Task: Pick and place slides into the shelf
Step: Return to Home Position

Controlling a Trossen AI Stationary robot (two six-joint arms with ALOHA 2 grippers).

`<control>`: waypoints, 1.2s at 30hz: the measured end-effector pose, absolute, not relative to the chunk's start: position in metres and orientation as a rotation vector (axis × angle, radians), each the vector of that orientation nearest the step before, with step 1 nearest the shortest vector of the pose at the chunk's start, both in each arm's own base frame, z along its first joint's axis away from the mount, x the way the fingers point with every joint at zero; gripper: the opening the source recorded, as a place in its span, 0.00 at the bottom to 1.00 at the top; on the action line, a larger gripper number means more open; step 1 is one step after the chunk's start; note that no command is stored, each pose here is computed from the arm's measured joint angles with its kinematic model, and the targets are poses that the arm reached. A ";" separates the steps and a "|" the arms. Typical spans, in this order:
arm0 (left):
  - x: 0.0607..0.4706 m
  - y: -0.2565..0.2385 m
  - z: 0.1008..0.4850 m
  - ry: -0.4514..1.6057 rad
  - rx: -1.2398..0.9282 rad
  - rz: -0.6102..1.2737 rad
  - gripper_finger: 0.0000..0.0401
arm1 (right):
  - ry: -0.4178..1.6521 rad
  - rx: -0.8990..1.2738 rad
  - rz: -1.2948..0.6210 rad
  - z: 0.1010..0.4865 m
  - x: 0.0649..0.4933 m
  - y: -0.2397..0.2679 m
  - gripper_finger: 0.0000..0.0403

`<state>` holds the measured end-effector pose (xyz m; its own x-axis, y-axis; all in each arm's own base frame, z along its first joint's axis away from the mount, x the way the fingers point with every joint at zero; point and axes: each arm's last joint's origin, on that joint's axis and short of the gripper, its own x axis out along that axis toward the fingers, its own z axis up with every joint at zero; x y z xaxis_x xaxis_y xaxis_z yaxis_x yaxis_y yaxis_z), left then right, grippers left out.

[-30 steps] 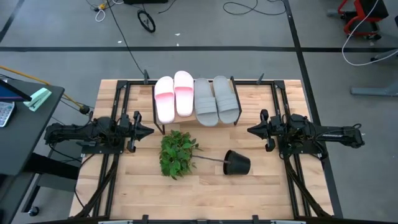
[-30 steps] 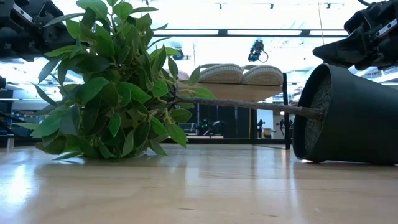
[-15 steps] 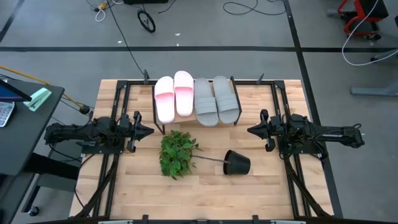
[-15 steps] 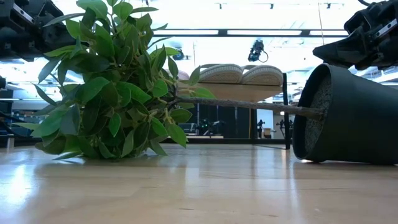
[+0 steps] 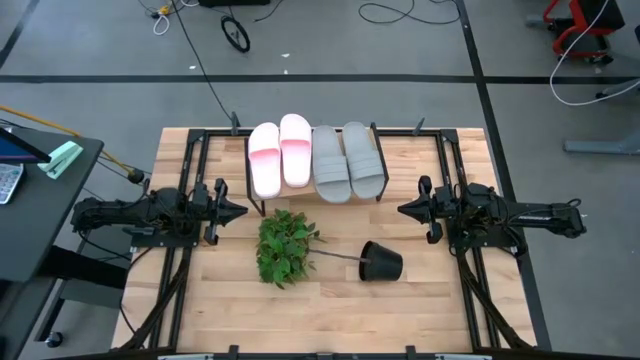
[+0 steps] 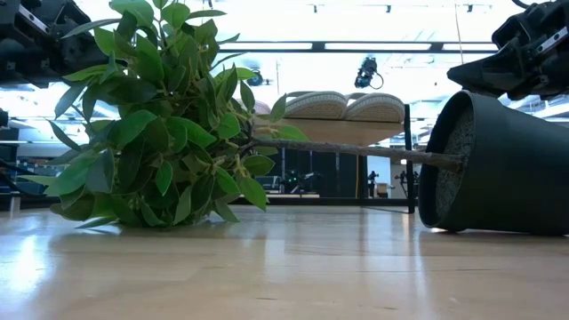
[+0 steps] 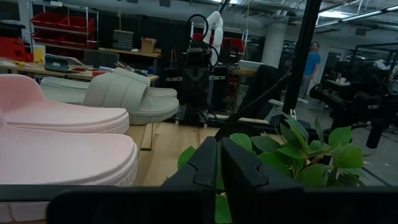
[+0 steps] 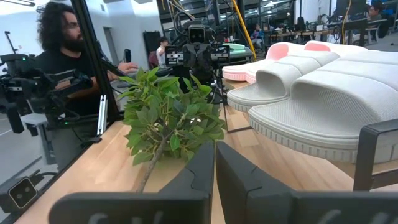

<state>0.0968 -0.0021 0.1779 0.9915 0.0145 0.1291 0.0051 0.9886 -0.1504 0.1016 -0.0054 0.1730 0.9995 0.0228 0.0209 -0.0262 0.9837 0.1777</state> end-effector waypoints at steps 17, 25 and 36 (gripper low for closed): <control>0.097 -0.002 0.178 -0.130 -0.151 0.005 0.08 | -0.019 0.179 0.025 0.173 0.102 -0.005 0.06; 0.097 -0.002 0.178 -0.130 -0.151 0.004 0.06 | -0.019 0.179 0.025 0.173 0.102 -0.005 0.06; 0.097 -0.002 0.178 -0.130 -0.151 0.004 0.10 | -0.019 0.179 0.025 0.173 0.102 -0.005 0.06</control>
